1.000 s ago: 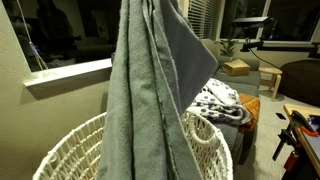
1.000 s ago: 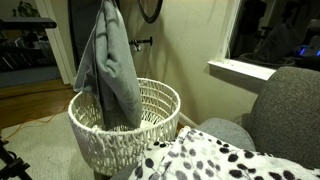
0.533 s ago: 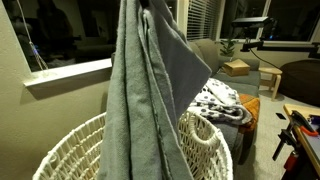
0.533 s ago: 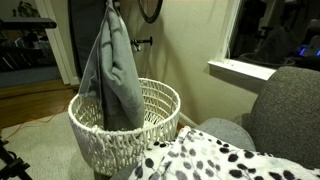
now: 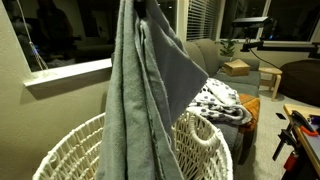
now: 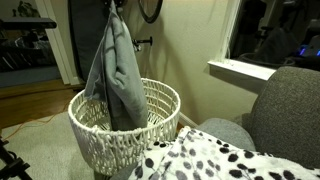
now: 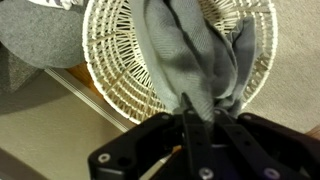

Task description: Put the grey blanket in the laundry hamper

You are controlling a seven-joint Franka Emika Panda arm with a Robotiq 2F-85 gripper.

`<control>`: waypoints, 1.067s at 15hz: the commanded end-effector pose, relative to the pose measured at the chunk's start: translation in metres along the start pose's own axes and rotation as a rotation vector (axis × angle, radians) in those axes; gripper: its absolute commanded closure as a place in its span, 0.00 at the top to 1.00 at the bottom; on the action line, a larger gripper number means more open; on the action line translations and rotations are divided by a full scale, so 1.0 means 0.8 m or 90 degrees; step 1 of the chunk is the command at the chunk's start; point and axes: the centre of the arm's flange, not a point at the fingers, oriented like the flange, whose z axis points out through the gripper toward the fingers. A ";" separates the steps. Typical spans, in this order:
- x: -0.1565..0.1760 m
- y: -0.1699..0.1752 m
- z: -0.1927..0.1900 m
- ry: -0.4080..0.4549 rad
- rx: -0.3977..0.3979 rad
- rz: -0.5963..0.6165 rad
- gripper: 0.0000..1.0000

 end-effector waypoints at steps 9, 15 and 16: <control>-0.004 0.012 0.033 -0.002 -0.028 0.026 0.43; -0.007 0.022 0.031 -0.002 -0.031 0.041 0.82; -0.008 0.024 0.031 -0.002 -0.033 0.043 0.88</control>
